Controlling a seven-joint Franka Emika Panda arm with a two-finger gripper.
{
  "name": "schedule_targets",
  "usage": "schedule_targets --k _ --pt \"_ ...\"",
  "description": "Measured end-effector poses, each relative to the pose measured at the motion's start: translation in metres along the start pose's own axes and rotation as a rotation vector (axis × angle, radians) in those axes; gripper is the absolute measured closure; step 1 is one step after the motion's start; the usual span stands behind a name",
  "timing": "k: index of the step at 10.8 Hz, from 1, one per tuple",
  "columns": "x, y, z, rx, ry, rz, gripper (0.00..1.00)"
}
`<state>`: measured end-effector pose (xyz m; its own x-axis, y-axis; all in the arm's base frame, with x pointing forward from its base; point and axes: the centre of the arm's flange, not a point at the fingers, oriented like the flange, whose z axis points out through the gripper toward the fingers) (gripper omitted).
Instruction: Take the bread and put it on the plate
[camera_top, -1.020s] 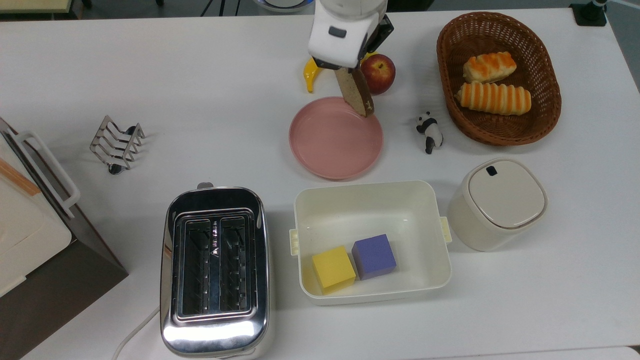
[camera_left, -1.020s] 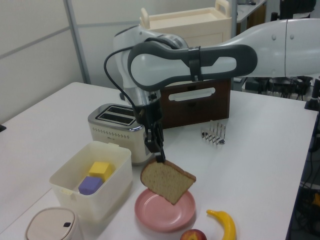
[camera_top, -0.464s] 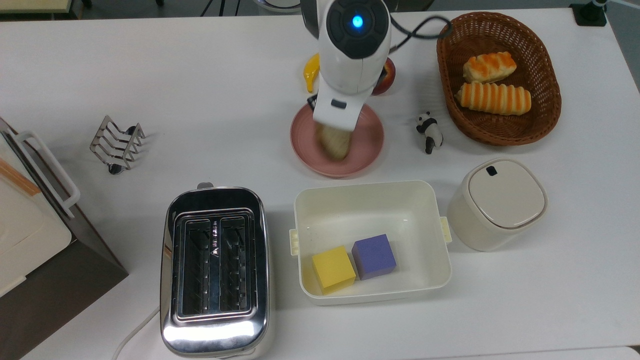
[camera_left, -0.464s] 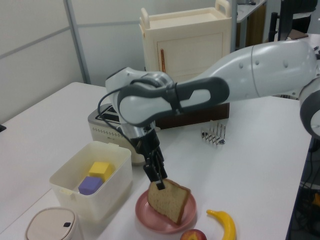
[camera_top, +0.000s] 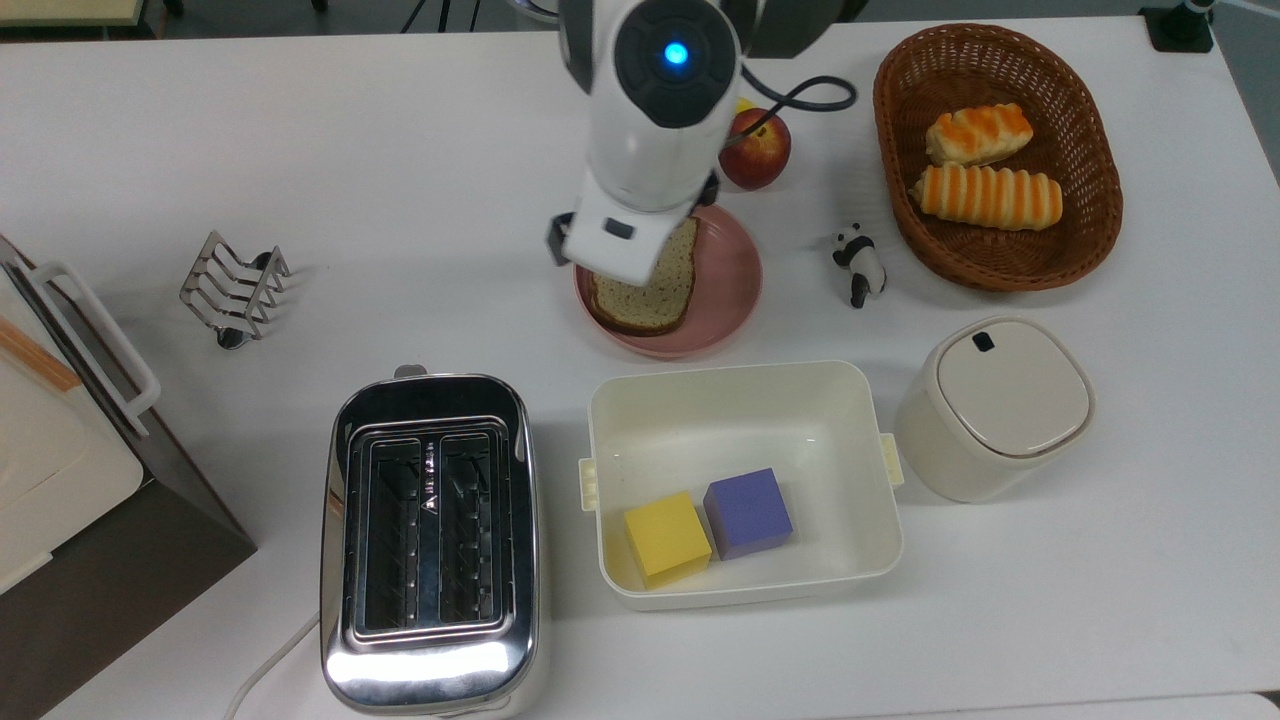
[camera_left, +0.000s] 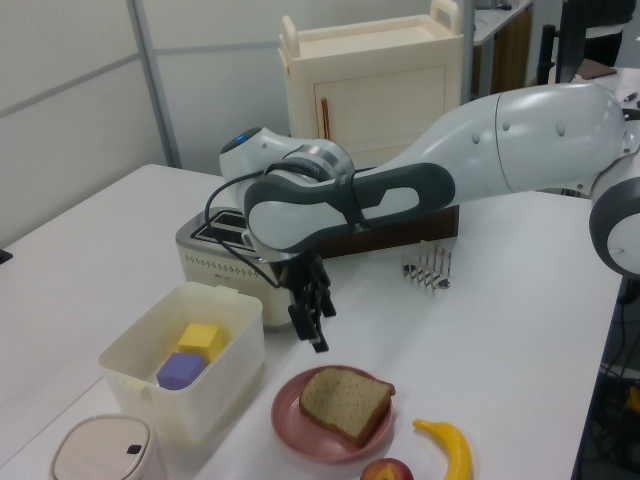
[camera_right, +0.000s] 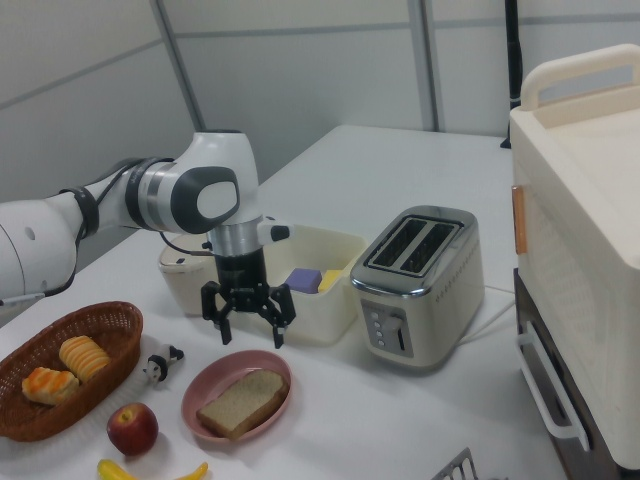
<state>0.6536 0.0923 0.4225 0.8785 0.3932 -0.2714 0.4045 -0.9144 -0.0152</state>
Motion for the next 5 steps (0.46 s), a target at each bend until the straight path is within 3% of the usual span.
schedule_targets --k 2,5 --pt "-0.01 0.025 -0.009 -0.079 -0.004 0.121 0.0" --pt "-0.049 0.051 -0.07 -0.103 0.103 0.283 0.0"
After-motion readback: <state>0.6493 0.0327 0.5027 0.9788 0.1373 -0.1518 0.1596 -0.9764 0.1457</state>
